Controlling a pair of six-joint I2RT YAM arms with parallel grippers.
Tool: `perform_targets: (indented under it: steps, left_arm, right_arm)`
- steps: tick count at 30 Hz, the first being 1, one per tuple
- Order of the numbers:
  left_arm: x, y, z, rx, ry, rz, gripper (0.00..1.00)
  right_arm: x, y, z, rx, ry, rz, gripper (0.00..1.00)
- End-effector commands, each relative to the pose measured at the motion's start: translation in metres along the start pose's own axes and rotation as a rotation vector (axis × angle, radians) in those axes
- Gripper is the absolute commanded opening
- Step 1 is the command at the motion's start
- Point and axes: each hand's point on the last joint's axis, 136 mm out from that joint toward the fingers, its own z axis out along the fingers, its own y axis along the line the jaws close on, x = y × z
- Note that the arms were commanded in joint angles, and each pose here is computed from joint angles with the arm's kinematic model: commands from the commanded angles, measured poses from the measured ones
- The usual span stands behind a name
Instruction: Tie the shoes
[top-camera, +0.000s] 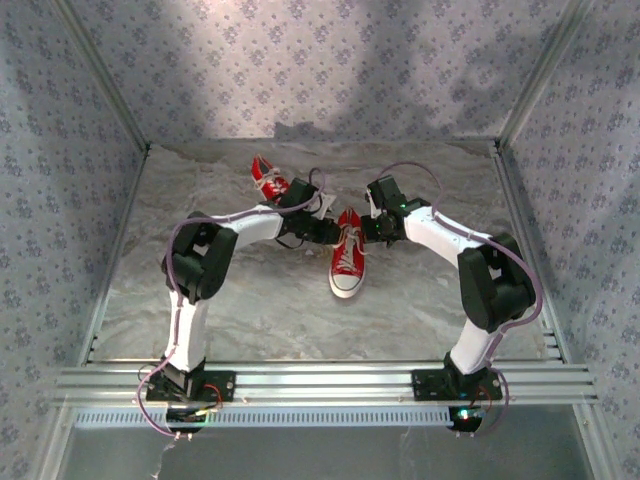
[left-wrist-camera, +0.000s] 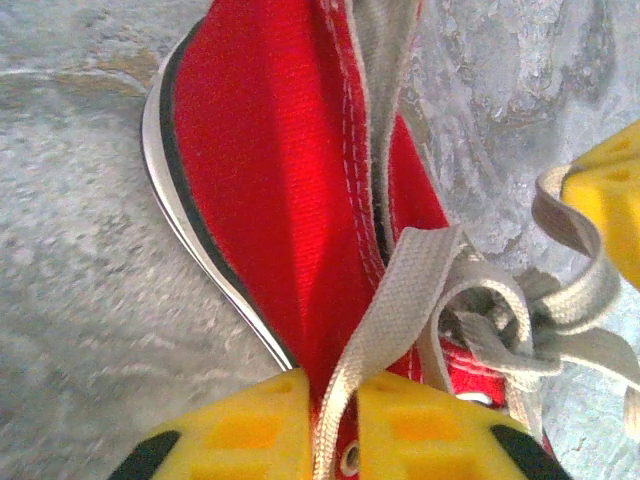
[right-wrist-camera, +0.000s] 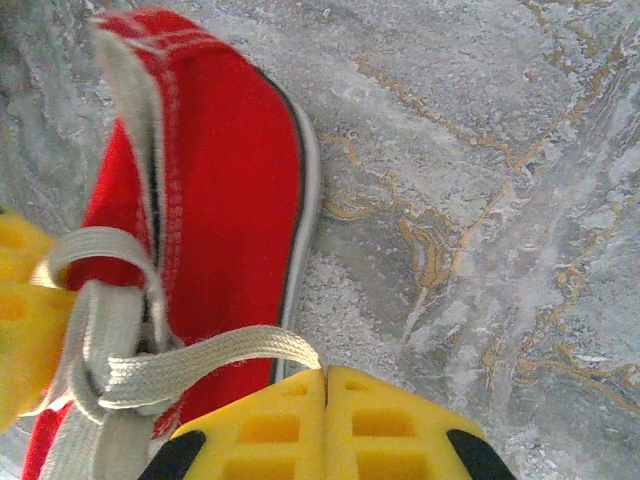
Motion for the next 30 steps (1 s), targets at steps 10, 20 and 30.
perform_targets:
  steps: [10, 20, 30]
  left_arm:
    - [-0.039, -0.02, -0.061, -0.067, -0.211, 0.066, 0.05]
    - [-0.013, -0.015, -0.044, -0.017, -0.149, -0.016, 0.0]
    - [-0.007, 0.001, -0.053, -0.068, -0.264, -0.101, 0.0]
  right_arm:
    - [0.003, -0.01, -0.005, 0.038, 0.009, 0.0, 0.0]
    - [0.007, 0.009, -0.001, -0.032, 0.034, -0.061, 0.0]
    - [0.004, 0.018, -0.004, -0.038, 0.009, -0.103, 0.0]
